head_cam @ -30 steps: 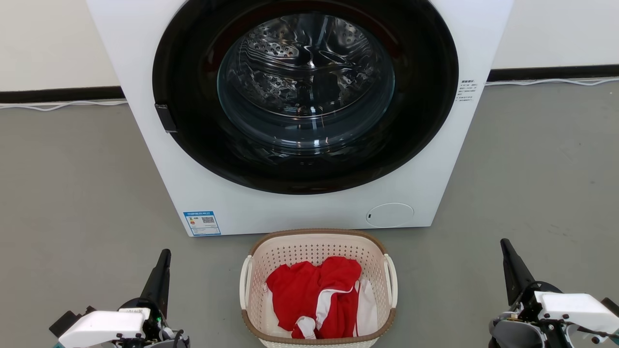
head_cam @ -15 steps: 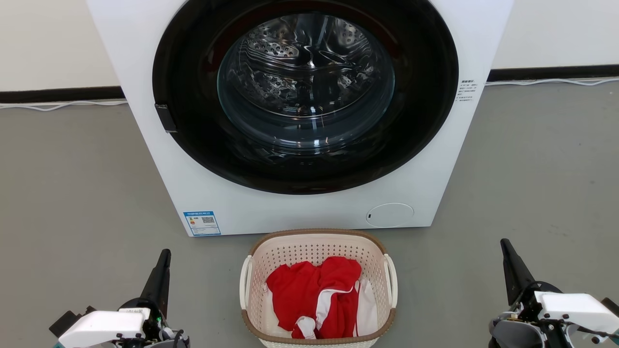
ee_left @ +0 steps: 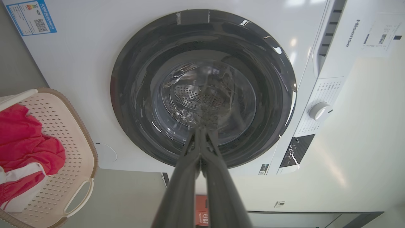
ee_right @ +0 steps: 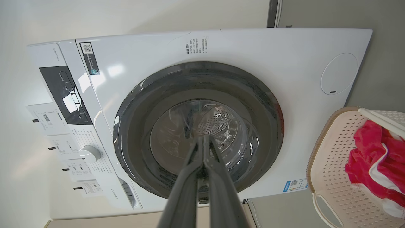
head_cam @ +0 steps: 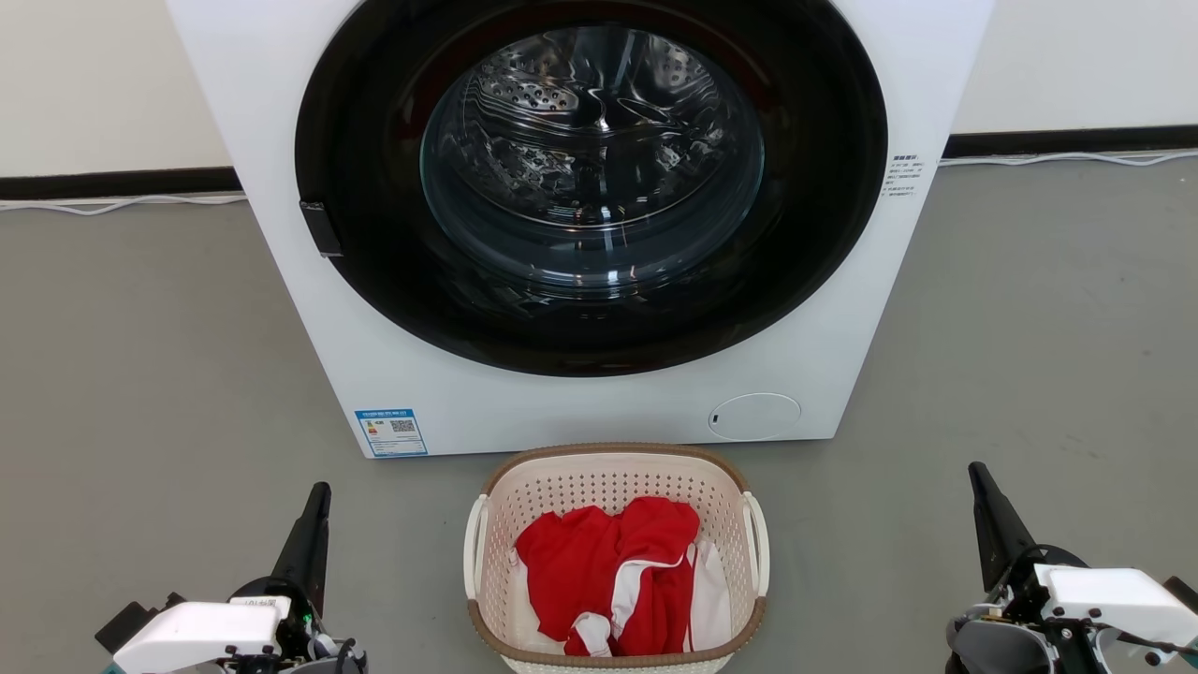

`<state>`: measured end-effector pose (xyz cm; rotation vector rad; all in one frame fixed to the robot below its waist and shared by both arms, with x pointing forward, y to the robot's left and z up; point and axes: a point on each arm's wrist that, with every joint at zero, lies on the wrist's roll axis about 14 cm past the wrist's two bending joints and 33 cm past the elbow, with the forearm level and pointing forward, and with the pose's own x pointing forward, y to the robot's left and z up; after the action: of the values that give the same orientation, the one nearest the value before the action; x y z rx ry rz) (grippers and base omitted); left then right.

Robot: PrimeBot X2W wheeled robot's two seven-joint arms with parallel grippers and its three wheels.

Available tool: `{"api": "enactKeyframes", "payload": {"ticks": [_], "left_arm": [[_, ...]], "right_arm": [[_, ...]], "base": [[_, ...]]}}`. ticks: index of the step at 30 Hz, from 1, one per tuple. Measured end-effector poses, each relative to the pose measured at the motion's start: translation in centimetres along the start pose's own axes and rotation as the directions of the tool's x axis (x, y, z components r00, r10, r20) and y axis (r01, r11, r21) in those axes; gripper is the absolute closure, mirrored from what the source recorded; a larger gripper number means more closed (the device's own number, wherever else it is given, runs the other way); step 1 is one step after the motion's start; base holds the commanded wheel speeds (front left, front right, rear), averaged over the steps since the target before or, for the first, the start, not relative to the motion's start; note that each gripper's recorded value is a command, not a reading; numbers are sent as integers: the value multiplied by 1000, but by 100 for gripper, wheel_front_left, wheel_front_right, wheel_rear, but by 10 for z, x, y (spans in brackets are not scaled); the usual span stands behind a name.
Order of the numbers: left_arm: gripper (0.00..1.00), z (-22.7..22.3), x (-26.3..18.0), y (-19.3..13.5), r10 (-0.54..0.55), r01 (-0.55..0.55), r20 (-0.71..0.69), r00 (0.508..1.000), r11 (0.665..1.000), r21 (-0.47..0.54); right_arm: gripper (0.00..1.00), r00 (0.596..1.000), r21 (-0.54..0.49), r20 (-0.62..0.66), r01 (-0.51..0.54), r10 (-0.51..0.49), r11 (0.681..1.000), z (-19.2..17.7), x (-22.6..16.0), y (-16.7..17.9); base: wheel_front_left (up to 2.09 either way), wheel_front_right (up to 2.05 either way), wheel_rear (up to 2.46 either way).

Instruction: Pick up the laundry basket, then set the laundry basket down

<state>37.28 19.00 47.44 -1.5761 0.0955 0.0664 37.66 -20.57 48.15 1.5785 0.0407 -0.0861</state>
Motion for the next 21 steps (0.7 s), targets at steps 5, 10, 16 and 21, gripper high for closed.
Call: {"api": "enactKeyframes", "payload": {"ticks": [5,10,16,21], "left_arm": [[100,0,0,0,0,0,0,1000,1000,0],[100,0,0,0,0,0,0,1000,1000,0],[100,0,0,0,0,0,0,1000,1000,0],[100,0,0,0,0,0,0,1000,1000,0]], "right_arm": [[100,1000,0,0,0,0,1000,0,0,0],[100,1000,0,0,0,0,1000,0,0,0],[100,1000,0,0,0,0,1000,0,0,0],[100,1000,0,0,0,0,1000,0,0,0]], "base": [[0,0,0],[0,0,0],[0,0,0],[0,0,0]]}}
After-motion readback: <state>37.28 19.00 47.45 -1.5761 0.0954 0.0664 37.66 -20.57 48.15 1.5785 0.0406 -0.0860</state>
